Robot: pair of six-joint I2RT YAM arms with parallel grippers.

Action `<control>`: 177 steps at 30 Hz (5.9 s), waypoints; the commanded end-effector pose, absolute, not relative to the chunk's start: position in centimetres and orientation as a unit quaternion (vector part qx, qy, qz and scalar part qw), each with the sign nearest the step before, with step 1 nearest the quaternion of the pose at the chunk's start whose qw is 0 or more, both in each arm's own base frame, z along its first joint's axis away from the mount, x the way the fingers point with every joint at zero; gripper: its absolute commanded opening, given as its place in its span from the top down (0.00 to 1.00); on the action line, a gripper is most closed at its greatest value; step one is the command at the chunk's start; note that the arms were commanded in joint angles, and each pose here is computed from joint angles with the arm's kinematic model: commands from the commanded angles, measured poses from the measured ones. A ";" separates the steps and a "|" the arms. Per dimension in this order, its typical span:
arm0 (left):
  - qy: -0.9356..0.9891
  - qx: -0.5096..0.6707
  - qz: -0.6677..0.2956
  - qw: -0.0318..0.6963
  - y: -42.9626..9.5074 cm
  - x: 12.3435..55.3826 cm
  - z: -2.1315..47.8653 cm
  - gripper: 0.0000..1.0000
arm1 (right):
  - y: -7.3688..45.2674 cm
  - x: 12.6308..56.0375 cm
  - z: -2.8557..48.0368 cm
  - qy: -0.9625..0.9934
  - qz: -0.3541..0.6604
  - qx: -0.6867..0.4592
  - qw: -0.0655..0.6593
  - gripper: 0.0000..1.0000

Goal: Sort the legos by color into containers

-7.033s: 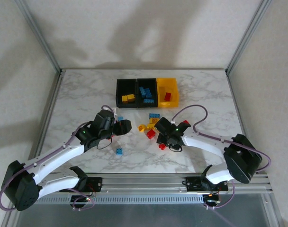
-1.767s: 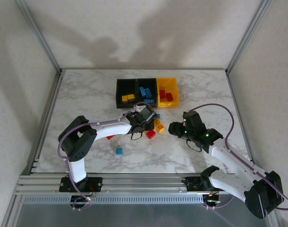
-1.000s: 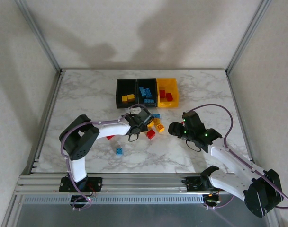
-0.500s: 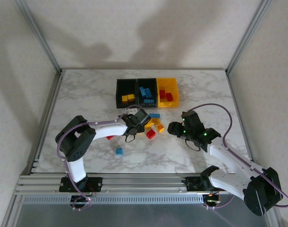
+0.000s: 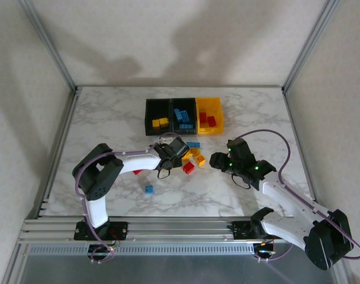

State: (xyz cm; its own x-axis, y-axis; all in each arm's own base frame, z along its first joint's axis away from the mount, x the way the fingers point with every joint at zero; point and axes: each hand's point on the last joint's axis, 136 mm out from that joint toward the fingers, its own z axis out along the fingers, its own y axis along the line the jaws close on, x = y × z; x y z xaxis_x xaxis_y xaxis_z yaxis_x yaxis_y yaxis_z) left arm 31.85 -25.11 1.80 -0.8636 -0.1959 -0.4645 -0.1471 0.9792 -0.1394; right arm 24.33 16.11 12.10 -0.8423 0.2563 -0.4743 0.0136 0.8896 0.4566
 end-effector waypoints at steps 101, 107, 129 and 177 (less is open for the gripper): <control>0.910 -0.058 -0.245 0.329 -22.2 33.7 18.2 0.37 | 19.9 28.1 12.0 0.952 0.178 0.096 0.231 0.38; 0.899 -0.085 -0.270 0.333 -19.9 29.0 17.1 0.35 | 21.0 29.2 10.7 0.955 0.169 0.106 0.219 0.38; 0.928 -0.094 -0.204 0.298 -26.2 29.6 12.3 0.34 | 20.1 24.3 13.0 0.945 0.231 0.024 0.229 0.39; 0.937 -0.097 -0.056 0.331 -21.9 36.6 12.8 0.77 | 25.0 22.8 17.4 0.889 0.365 -0.052 0.273 0.38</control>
State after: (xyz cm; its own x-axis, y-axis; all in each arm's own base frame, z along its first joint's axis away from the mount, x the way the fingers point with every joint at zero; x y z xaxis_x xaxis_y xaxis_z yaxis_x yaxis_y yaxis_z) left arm 35.16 -24.29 11.57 -0.7819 -0.2308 -0.5791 -0.1227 0.9677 -0.2200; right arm 21.35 23.49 14.64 -0.8848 0.0858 -0.4579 -0.2331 0.7695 0.5945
